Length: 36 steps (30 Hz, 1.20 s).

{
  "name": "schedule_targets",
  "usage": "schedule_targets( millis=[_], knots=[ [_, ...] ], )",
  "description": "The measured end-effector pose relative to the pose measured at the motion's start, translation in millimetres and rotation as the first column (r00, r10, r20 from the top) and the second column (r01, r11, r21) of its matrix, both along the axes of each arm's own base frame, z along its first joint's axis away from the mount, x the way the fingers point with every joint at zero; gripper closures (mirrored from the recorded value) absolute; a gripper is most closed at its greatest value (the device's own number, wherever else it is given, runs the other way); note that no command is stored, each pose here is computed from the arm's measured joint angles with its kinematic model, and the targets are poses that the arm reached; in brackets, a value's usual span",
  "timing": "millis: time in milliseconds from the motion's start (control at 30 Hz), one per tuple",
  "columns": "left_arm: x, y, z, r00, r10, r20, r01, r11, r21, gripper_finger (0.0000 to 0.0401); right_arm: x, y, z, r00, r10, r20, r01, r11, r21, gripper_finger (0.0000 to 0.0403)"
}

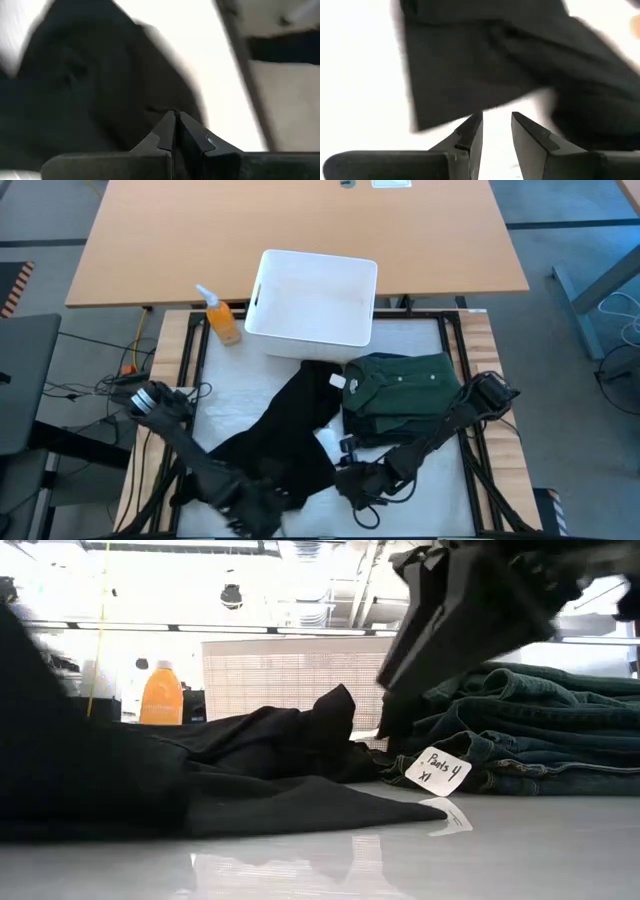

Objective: Fold laundry
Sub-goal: Fold the black shirt from the white laundry organizer

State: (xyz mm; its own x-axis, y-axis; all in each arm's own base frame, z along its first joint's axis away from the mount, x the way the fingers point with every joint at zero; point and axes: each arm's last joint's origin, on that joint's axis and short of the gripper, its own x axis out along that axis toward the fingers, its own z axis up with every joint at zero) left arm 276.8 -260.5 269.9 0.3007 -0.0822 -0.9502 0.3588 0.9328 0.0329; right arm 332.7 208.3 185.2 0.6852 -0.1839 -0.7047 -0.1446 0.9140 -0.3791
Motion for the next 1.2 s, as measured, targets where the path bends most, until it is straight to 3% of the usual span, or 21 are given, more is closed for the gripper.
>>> schedule_targets(
  millis=[133, 267, 367, 500, 700, 800, 933, 1067, 1200],
  knots=[
    [-39.1, -13.0, 63.4, 0.998, 0.052, -0.024, -0.053, 0.997, -0.055, 0.0401, -3.1, -12.4, 17.2, 0.997, -0.046, 0.058, 0.056, 0.984, -0.169, 0.0275],
    [-84.8, -14.0, 125.3, 0.982, 0.130, 0.138, -0.127, 0.991, -0.034, 0.0401, 5.6, -26.9, 25.3, 0.995, -0.032, 0.090, 0.063, 0.927, -0.371, 0.0265],
    [-116.3, -12.4, 171.6, 0.911, 0.172, 0.375, -0.134, 0.983, -0.126, 0.0401, 15.3, -43.9, 25.9, 0.995, -0.055, 0.081, 0.083, 0.911, -0.405, 0.0250],
    [-157.2, -7.7, 211.1, 0.757, 0.176, 0.629, -0.066, 0.979, -0.195, 0.0401, 29.3, -68.3, 25.1, 0.996, -0.071, 0.058, 0.086, 0.944, -0.320, 0.0219],
    [-195.5, -0.3, 224.6, 0.634, 0.183, 0.751, -0.029, 0.977, -0.213, 0.0401, 44.7, -86.9, 31.6, 0.986, -0.091, 0.137, 0.129, 0.945, -0.300, 0.0175],
    [-199.0, -1.5, 225.3, 0.603, 0.176, 0.778, -0.034, 0.980, -0.195, 0.0401, 64.1, -99.2, 38.3, 0.955, -0.094, 0.280, 0.142, 0.977, -0.156, 0.0168],
    [-198.3, -1.8, 225.2, 0.603, 0.177, 0.778, -0.035, 0.980, -0.196, 0.0401, 84.0, -113.5, 34.2, 0.899, -0.164, 0.407, 0.160, 0.986, 0.043, 0.0171],
    [-193.5, -1.6, 224.1, 0.619, 0.178, 0.765, -0.038, 0.980, -0.198, 0.0401, 91.7, -109.0, 16.2, 0.887, -0.195, 0.419, 0.172, 0.981, 0.092, 0.0177],
    [-193.1, -2.1, 223.6, 0.634, 0.172, 0.754, -0.028, 0.979, -0.200, 0.0401, 95.7, -97.9, -8.1, 0.882, -0.215, 0.420, 0.213, 0.976, 0.053, 0.0180]
  ],
)
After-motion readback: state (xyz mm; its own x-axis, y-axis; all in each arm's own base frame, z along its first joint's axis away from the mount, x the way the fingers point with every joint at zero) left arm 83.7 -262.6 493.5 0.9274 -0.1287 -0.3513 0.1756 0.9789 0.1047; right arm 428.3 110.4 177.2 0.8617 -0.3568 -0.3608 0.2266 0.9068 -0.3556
